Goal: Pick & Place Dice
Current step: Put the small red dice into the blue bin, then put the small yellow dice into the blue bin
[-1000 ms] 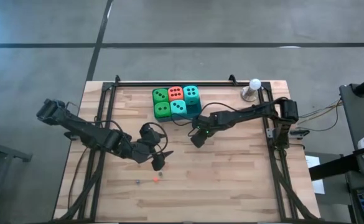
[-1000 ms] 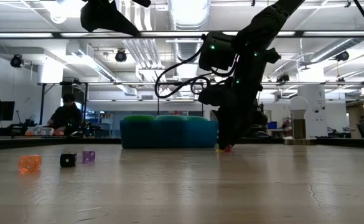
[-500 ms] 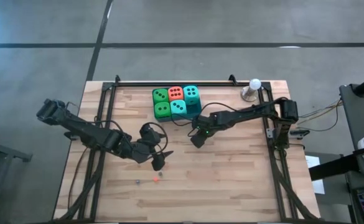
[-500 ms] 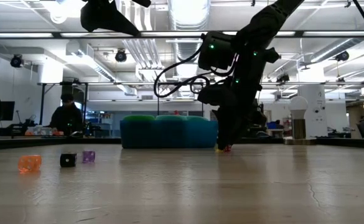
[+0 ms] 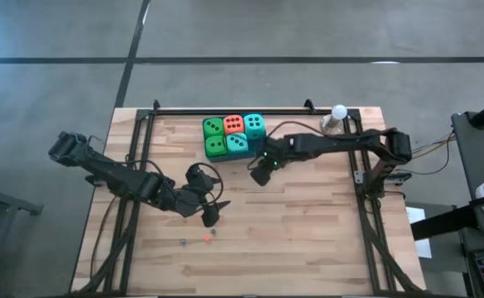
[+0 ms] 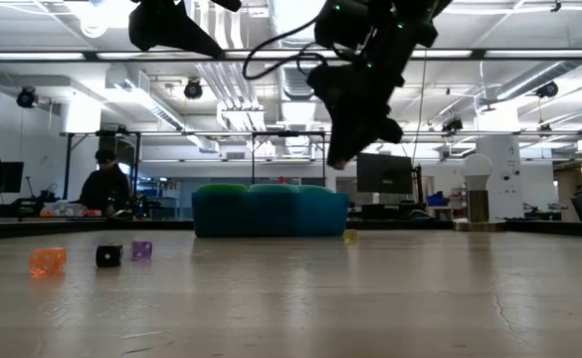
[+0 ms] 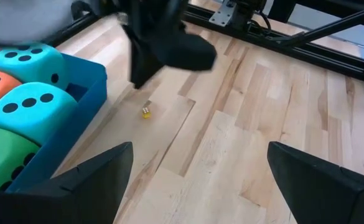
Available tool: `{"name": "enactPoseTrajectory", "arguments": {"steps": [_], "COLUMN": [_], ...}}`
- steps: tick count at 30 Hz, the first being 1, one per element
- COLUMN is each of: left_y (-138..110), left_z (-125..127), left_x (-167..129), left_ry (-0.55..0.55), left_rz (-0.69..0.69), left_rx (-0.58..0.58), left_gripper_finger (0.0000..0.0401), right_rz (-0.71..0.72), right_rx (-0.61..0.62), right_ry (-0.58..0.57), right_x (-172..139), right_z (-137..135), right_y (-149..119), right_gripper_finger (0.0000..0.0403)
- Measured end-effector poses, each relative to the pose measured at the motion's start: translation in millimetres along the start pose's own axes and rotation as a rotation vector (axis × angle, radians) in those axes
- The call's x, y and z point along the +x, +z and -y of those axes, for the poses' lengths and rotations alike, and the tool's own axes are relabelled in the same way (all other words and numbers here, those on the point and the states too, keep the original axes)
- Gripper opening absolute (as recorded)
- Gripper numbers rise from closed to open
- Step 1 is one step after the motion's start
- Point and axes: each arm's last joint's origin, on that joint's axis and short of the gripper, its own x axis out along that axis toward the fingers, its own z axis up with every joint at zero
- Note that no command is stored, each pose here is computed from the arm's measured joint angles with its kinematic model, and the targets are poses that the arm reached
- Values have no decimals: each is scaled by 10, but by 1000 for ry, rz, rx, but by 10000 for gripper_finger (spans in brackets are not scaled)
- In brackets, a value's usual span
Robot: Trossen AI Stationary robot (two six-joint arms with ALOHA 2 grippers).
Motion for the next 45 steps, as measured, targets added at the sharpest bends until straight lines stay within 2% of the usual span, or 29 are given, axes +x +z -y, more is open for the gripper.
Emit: {"name": "enactPoseTrajectory", "arguments": {"steps": [6, 9, 14, 24, 30, 37, 45], "left_y": [-3, -4, -6, -5, -5, -5, -4], "left_z": [-2, -3, -4, -4, -3, -3, -3], "left_x": [0, 0, 0, 0, 0, 0, 0], "left_ry": [2, 2, 3, 2, 2, 2, 3], "left_rz": [-3, -4, -6, -5, -5, -4, -4], "left_rx": [2, 3, 4, 4, 4, 3, 3], "left_gripper_finger": [373, 375, 375, 376, 375, 372, 376], "right_rz": [99, 113, 158, 121, 95, 83, 81], "right_rx": [-49, -69, -34, -21, -21, 27, 11], "right_ry": [12, -23, -60, -94, -72, -74, -49], "right_x": [-137, -120, -108, 110, 184, 235, 219], "right_z": [70, 198, 456, 737, 757, 765, 753], "right_y": [345, 468, 625, 700, 691, 682, 685], "right_gripper_finger": [52, 52, 52, 52, 57, 109, 150]}}
